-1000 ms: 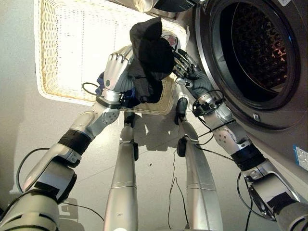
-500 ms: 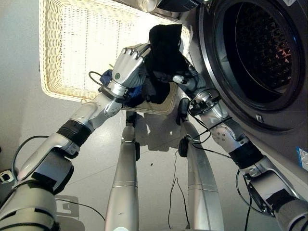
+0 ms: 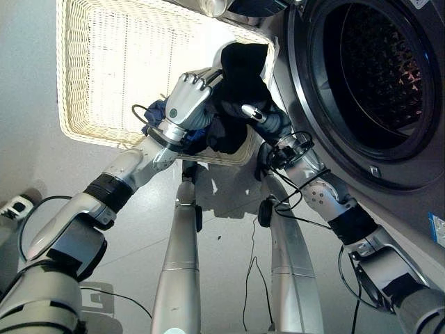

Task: Put the clothes into the washing machine.

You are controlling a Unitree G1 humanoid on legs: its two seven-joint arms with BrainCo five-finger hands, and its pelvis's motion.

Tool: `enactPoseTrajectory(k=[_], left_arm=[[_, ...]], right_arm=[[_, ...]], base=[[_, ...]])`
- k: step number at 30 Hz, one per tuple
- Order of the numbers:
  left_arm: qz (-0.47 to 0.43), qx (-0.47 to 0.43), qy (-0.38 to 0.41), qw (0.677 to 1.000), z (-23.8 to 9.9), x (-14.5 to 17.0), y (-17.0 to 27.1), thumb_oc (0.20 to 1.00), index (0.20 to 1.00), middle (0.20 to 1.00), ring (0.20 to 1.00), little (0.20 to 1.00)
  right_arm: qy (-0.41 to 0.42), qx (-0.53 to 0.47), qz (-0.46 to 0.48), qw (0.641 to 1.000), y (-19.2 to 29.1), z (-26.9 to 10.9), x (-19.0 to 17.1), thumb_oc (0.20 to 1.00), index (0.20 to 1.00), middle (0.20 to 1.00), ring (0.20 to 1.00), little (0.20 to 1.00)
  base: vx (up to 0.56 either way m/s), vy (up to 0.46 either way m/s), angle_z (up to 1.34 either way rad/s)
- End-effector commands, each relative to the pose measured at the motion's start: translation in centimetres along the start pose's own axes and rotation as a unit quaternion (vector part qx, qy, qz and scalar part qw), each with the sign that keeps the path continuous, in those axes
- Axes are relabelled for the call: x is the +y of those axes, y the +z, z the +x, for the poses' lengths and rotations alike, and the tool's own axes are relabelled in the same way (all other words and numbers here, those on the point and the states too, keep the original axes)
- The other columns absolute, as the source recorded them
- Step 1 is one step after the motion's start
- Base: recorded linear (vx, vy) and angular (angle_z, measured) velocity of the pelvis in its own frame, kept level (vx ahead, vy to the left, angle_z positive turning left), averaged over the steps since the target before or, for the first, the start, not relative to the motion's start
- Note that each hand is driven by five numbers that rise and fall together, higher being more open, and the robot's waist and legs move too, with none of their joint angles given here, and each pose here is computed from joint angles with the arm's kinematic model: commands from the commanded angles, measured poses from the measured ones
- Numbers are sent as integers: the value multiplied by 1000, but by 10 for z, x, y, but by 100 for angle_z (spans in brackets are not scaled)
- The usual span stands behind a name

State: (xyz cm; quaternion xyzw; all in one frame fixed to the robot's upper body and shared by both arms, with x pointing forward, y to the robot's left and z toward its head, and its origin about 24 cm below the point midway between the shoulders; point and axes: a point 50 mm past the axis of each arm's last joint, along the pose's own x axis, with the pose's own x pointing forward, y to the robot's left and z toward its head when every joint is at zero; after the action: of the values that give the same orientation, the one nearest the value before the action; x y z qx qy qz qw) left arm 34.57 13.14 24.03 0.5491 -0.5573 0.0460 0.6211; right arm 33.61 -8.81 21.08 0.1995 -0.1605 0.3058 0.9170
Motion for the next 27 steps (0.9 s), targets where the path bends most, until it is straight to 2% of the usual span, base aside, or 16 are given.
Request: enactPoseTrajectory(k=[1, 3, 4, 6, 7, 8, 9, 11, 12, 14, 17, 18, 23, 27], left_arm=[[-67, -100, 118, 986, 38, 18, 53, 200, 200, 200, 200, 200], [-67, -98, 128, 985, 39, 19, 54, 200, 200, 200, 200, 200], [-68, -97, 132, 984, 39, 20, 54, 269, 269, 269, 269, 269], [-71, -92, 142, 983, 40, 20, 54, 467, 467, 467, 467, 467], [-72, -90, 143, 983, 40, 20, 54, 520, 520, 520, 520, 520], [-78, -82, 149, 982, 40, 21, 54, 831, 831, 831, 831, 831], [-82, -74, 159, 981, 40, 21, 53, 1000, 1000, 1000, 1000, 1000], [-97, -59, 163, 980, 40, 21, 52, 1000, 1000, 1000, 1000, 1000], [-147, -19, 173, 974, 38, 21, 48, 1000, 1000, 1000, 1000, 1000], [-184, 9, 176, 967, 36, 20, 46, 1000, 1000, 1000, 1000, 1000], [-265, 59, 192, 943, 28, 18, 41, 1000, 1000, 1000, 1000, 1000], [-306, 91, 204, 925, 22, 17, 38, 1000, 1000, 1000, 1000, 1000], [-373, 156, 231, 885, 12, 13, 30, 1000, 1000, 1000, 1000, 1000], [-388, 200, 256, 862, 2, 12, 22, 1000, 1000, 1000, 1000, 1000]], right_arm=[[98, -6, 19, 995, -1, 4, 45, 200, 200, 200, 200, 200], [95, -8, 26, 995, 0, 5, 45, 200, 200, 200, 200, 200], [93, -10, 30, 995, 0, 5, 44, 200, 200, 200, 200, 200], [91, -14, 40, 995, 0, 5, 45, 200, 200, 200, 200, 200], [91, -14, 41, 995, 0, 5, 45, 200, 200, 200, 200, 200], [89, -16, 44, 995, 1, 6, 44, 200, 200, 200, 200, 200], [88, -18, 45, 995, 0, 6, 44, 200, 200, 200, 200, 200], [87, -19, 47, 995, 0, 6, 44, 200, 200, 200, 200, 200], [83, -24, 49, 995, 0, 6, 44, 200, 200, 200, 200, 200], [79, -29, 53, 995, 1, 6, 44, 200, 200, 200, 200, 200], [69, -44, 60, 995, 2, 5, 41, 200, 200, 200, 200, 200], [60, -57, 64, 995, 5, 6, 39, 200, 200, 200, 200, 200], [42, -80, 68, 994, 10, 5, 35, 200, 200, 200, 200, 200], [26, -97, 65, 993, 16, 4, 28, 200, 200, 200, 200, 200]], base=[[0, 0, 0], [0, 0, 0], [0, 0, 0], [0, 0, 0], [0, 0, 0], [0, 0, 0], [0, 0, 0], [0, 0, 0], [0, 0, 0], [0, 0, 0], [0, -13, 0], [0, -38, 0], [0, -6, 0], [2, -4, 1]])
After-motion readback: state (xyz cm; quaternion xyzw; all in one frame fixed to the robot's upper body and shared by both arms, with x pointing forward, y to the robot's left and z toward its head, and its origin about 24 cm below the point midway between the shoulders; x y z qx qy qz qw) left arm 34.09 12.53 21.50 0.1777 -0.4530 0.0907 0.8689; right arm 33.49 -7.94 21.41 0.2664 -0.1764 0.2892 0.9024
